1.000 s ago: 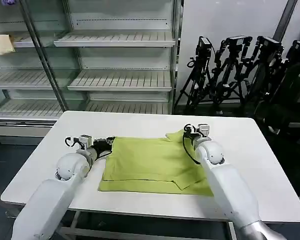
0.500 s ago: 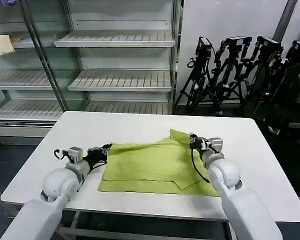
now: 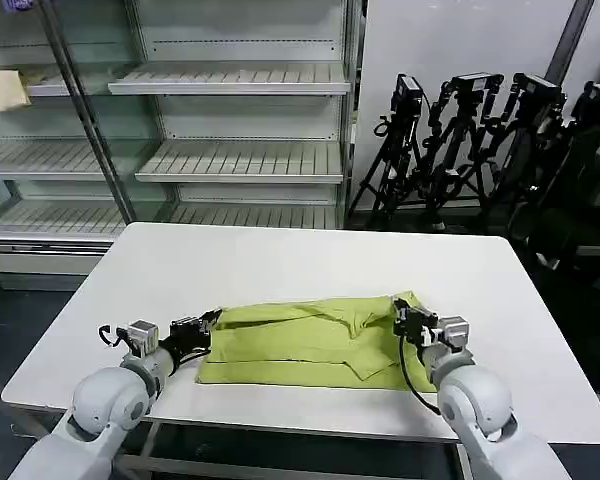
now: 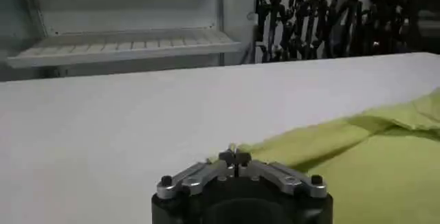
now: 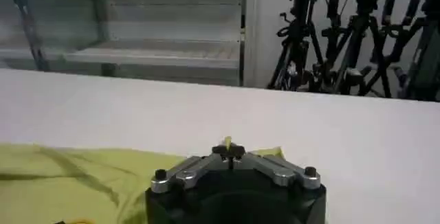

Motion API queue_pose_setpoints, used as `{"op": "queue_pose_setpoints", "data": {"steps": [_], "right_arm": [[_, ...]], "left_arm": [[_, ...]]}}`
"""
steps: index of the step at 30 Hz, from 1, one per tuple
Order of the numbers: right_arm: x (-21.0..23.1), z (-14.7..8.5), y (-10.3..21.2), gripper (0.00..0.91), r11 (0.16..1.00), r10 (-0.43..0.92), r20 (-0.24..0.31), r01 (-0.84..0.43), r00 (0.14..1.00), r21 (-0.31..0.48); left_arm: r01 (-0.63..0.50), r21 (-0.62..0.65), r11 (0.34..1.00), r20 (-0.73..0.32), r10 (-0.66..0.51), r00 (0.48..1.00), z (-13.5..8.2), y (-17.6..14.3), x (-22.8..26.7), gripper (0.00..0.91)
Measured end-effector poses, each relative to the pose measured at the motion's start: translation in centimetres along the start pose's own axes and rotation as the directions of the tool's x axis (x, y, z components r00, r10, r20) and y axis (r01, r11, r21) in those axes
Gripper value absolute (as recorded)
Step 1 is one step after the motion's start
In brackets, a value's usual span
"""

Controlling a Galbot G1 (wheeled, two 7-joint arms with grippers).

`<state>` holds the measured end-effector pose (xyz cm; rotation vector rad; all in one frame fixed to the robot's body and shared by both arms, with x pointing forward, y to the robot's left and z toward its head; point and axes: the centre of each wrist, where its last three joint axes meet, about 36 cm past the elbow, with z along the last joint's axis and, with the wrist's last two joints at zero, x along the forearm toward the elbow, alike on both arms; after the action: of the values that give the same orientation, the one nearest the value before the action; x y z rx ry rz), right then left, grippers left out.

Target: Fold and organize the clothes.

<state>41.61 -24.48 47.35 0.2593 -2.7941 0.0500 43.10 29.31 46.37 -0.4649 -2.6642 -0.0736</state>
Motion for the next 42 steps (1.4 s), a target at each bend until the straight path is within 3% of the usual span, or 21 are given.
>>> {"op": "queue_pose_setpoints", "data": {"steps": [12,13,14,30,41,42], "right_arm": [[3.0,0.5,0.5,0.000,1.000,0.015,0.004,-0.015,1.000,0.006],[3.1,0.6,0.5,0.705,1.000,0.018,0.002,-0.018,1.000,0.007],[3.3,0.7,0.4,0.907,1.000,0.020,-0.002,-0.020,1.000,0.009],[6.1,1.0,-0.3,0.907,0.999,0.032,0.000,-0.032,0.999,0.029],[7.5,1.2,0.0,0.907,0.998,0.037,0.012,-0.038,0.999,0.047],[7.6,1.2,0.0,0.907,0.998,0.039,0.012,-0.039,0.999,0.048]], "left_arm": [[0.012,-0.012,1.000,0.010,-0.012,1.000,-0.3,0.2,0.8,0.020],[0.016,-0.013,1.000,0.010,-0.016,1.000,-0.3,0.3,0.8,0.766],[0.018,-0.013,1.000,0.010,-0.018,1.000,-0.3,0.4,0.9,0.907],[0.017,0.014,1.000,-0.001,-0.017,1.000,0.6,-1.6,2.7,0.907],[0.160,0.162,0.974,-0.069,-0.151,0.986,2.2,-4.5,1.9,0.907],[0.171,0.170,0.971,-0.075,-0.160,0.984,2.3,-4.7,1.8,0.484]]}}
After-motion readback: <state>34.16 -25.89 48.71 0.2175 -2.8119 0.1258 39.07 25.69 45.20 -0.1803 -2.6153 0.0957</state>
